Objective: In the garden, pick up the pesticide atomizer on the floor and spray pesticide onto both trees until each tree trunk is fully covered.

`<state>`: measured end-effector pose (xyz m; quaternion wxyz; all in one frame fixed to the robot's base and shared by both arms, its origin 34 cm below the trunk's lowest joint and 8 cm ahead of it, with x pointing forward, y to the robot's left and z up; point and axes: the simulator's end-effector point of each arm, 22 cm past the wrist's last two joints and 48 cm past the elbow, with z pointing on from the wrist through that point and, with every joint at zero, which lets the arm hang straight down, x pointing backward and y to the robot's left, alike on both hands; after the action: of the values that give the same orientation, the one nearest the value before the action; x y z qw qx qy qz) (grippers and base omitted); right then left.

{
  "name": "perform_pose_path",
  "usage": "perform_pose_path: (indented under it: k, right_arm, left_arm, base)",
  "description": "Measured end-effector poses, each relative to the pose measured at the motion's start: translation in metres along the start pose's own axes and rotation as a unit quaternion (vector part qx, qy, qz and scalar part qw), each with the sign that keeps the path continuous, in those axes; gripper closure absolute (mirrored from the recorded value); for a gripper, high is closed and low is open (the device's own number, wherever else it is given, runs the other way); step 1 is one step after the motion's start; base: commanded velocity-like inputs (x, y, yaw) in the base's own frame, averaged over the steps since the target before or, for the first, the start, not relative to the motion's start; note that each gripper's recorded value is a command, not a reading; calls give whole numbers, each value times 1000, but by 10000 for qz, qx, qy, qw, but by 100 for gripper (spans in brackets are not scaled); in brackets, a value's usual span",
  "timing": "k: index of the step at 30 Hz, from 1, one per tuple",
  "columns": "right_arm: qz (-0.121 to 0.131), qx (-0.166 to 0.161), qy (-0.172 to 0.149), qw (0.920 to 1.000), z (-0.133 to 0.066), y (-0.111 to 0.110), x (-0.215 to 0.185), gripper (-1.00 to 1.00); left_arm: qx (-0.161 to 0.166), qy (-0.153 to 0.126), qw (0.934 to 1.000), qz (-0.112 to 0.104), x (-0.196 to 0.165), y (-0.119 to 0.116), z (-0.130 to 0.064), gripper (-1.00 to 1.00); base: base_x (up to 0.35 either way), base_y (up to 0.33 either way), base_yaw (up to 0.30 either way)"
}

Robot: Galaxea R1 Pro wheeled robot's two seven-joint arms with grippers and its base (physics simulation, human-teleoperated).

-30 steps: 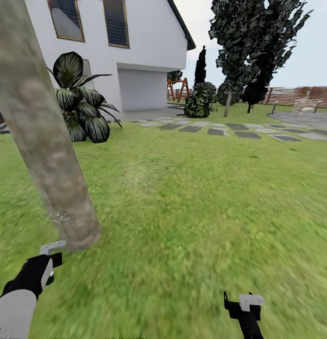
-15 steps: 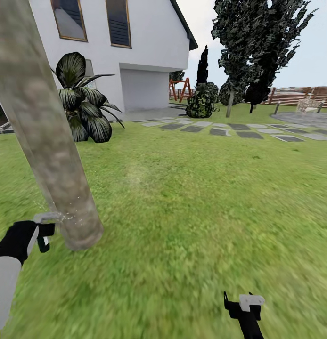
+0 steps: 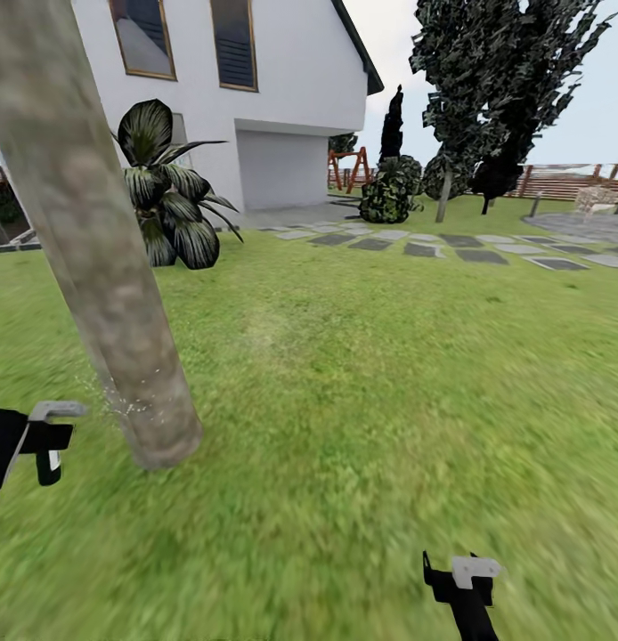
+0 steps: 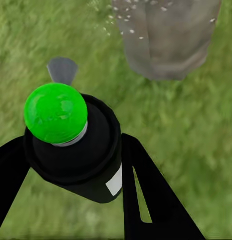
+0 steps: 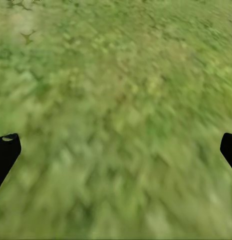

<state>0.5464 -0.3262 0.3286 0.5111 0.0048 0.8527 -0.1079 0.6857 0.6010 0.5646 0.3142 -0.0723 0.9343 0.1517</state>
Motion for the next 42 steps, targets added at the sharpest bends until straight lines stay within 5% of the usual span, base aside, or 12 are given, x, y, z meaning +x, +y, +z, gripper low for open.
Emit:
perform_pose_path:
  k: [8,35,42]
  right_arm:
    - [1,3,-5,10000,0,0,0,-100]
    - [-1,5,1,10000,0,-1,0,-100]
    - [1,2,3,10000,0,0,0,-100]
  left_arm:
    - [143,18,9996,226,-2,-32,4,100]
    - [155,-17,9997,192,-4,-32,3,100]
    - [121,-48,9998,135,-6,-27,2,100]
  base:
    - [113,-170,40]
    - [90,-260,2]
    - [90,-267,251]
